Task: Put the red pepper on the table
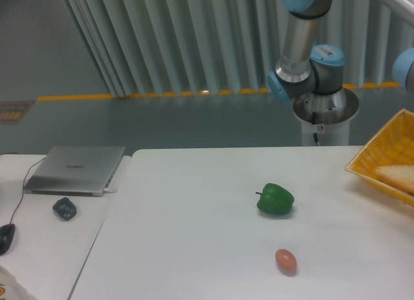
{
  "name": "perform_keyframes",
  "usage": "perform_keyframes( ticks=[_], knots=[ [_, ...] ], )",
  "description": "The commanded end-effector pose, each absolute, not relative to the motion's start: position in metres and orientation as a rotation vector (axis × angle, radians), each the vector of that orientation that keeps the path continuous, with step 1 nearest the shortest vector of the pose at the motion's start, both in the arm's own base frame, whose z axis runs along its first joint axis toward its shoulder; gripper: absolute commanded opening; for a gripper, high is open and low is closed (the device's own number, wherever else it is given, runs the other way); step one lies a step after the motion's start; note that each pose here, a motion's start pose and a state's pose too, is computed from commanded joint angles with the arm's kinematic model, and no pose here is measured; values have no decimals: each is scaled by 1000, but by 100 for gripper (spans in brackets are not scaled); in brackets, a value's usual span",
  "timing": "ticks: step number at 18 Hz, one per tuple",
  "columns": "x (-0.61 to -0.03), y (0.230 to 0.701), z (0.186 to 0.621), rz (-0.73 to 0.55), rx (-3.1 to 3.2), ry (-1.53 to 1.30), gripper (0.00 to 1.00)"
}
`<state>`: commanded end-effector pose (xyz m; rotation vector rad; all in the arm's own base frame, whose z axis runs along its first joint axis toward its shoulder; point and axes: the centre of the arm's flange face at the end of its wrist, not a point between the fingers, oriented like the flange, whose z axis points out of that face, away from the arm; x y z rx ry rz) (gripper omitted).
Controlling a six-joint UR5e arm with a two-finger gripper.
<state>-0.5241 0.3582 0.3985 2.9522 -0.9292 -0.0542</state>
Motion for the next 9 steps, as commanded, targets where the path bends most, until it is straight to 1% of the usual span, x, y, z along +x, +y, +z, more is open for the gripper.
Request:
perform_keyframes(
  ticks=[3, 4, 9],
  knots=[
    [-527, 344, 392, -34, 2965, -894, 100],
    [-525, 330, 399, -43, 2977, -860, 100],
    [-521, 283, 392, 1, 3014, -758, 100]
  ],
)
